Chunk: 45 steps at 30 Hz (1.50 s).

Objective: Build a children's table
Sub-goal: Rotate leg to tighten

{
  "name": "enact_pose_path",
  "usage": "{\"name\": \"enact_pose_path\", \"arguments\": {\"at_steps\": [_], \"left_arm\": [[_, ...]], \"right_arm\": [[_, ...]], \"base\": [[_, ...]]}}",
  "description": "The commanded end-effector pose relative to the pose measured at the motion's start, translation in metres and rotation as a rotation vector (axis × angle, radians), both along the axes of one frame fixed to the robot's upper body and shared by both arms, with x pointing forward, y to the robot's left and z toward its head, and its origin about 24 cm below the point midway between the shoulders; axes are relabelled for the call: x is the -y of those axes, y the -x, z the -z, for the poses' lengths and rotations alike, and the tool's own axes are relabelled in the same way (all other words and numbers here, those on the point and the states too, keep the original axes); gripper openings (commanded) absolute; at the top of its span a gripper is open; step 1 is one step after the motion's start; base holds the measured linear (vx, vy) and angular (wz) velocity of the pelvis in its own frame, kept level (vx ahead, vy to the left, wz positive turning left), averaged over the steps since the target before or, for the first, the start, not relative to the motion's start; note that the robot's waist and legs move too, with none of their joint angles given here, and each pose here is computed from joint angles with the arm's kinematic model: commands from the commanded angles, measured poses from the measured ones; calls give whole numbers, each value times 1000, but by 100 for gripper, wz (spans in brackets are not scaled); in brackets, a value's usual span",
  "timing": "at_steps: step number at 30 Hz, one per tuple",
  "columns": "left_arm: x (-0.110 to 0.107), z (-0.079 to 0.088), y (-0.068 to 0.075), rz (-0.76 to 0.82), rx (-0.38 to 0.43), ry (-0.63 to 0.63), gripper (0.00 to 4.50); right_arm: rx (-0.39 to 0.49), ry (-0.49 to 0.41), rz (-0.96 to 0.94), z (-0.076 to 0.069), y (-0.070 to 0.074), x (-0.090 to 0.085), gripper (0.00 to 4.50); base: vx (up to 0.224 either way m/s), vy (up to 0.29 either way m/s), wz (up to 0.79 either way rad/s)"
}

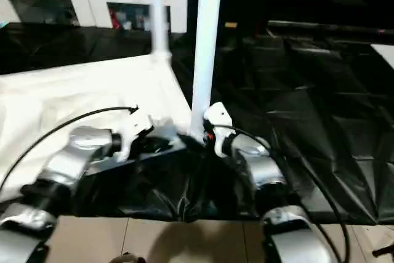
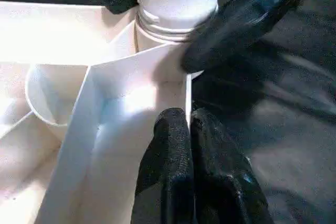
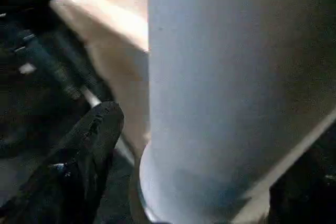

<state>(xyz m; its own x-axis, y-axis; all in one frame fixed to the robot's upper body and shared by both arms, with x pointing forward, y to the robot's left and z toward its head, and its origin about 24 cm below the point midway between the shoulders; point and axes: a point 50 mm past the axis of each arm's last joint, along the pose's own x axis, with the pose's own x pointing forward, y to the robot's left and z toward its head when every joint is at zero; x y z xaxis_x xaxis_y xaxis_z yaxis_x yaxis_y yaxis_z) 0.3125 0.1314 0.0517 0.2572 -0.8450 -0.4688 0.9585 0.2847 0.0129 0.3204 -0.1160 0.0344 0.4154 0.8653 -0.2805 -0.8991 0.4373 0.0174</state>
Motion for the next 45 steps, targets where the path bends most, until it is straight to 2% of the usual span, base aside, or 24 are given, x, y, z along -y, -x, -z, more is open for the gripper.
{"name": "enact_pose_path", "arguments": {"at_steps": [1,2,6,7,11,12,18,21,25,27,28,32,35,37,38,39,41,42,45], "left_arm": [[17,-7,6,111,15,74,0],[14,-7,7,122,9,71,0],[6,-10,9,155,-19,65,0],[5,-11,10,164,-26,64,0],[1,-11,13,192,-50,59,0],[0,-11,14,195,-58,59,0],[0,-11,14,193,-59,60,0],[3,-9,14,170,-46,60,0],[7,-4,10,103,-30,53,0],[12,-3,6,62,-12,53,0],[19,-2,0,5,9,51,0],[28,-2,-9,-74,33,46,0],[40,-3,-20,-187,71,45,0],[47,-4,-22,-211,84,49,0],[50,-4,-22,-211,86,56,0],[52,-5,-22,-208,89,65,0],[53,-5,-22,-203,90,70,0],[54,-5,-21,-189,97,74,0],[49,-5,-18,-144,108,81,0]], "right_arm": [[-12,-13,-149,-2,8,-13,397],[-21,-11,-183,-3,9,-10,373],[-67,-8,-302,-6,15,-2,359],[-74,-10,-314,-7,16,-1,338],[-104,-17,-365,-6,21,-2,321],[-107,-16,-373,-5,22,-3,296],[-133,-27,-396,-1,28,-7,260],[-144,-38,-389,3,32,-10,258],[-113,-50,-304,7,32,-19,257],[-102,-33,-179,13,25,-24,257],[-93,-25,-39,18,18,-31,257],[-75,-25,83,21,12,-41,256],[-91,-29,230,23,6,-56,256],[-125,-47,261,23,6,-68,256],[-107,-46,262,22,6,-73,256],[-98,-58,266,20,6,-76,312],[-88,-69,268,19,5,-76,312],[-91,-85,286,17,3,-74,346],[-86,-93,271,14,-1,-61,361]], "base": [[0,0,0],[0,0,0],[0,0,0],[0,0,0],[0,0,0],[0,0,0],[0,0,0],[0,0,0],[0,0,0],[0,0,0],[0,0,0],[0,0,0],[0,0,0],[0,0,0],[0,0,0],[0,0,0],[0,0,0],[0,0,0],[0,0,0]]}}
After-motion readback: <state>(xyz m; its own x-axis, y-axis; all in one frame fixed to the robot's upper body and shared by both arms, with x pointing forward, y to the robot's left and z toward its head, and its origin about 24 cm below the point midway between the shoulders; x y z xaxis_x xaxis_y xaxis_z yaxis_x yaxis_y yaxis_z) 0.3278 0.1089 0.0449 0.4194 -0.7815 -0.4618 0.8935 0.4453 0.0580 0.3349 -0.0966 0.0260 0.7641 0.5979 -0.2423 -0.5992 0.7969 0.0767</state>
